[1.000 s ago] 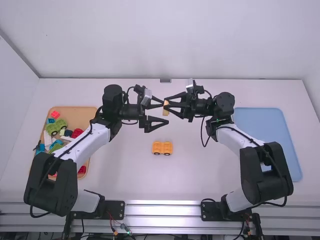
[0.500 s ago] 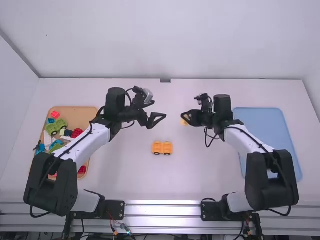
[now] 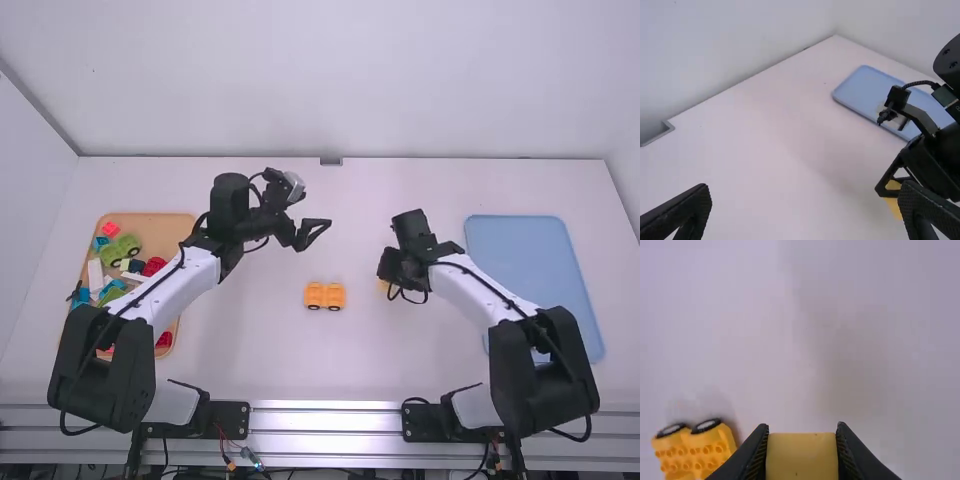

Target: Assemble lego blocks to make yellow taxi

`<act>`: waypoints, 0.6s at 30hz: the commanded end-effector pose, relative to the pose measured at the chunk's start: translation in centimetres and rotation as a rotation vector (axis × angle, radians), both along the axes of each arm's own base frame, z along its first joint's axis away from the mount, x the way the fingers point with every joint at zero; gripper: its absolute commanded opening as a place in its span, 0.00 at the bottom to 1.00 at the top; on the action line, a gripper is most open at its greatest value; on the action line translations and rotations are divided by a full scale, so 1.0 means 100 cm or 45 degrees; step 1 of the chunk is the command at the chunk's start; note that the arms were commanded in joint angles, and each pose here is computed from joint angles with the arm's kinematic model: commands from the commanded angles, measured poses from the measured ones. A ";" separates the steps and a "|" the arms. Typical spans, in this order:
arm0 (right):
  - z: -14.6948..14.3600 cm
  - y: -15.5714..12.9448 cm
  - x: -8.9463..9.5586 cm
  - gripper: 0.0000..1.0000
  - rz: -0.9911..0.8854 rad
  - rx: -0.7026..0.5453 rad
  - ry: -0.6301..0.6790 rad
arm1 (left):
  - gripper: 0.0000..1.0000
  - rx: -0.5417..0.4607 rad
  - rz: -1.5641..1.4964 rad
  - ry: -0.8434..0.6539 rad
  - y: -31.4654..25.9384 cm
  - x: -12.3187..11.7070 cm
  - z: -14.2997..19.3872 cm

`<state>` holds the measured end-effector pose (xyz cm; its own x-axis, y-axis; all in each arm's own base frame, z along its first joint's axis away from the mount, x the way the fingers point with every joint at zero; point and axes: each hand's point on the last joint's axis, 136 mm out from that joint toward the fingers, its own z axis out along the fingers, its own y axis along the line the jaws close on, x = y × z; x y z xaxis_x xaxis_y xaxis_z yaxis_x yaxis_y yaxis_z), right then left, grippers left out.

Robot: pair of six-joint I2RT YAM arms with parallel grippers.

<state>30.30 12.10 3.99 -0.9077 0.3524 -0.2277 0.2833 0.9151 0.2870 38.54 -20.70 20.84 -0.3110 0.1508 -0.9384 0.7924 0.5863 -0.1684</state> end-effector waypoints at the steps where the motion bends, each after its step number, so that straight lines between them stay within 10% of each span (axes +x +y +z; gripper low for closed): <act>1: -0.001 0.001 -0.004 0.00 -0.438 0.113 0.119 | 0.99 0.005 -0.007 -0.016 -0.001 0.000 0.004; 18: -0.035 0.006 -0.014 0.00 -1.040 0.205 0.356 | 0.99 0.040 0.252 0.100 0.024 0.020 -0.011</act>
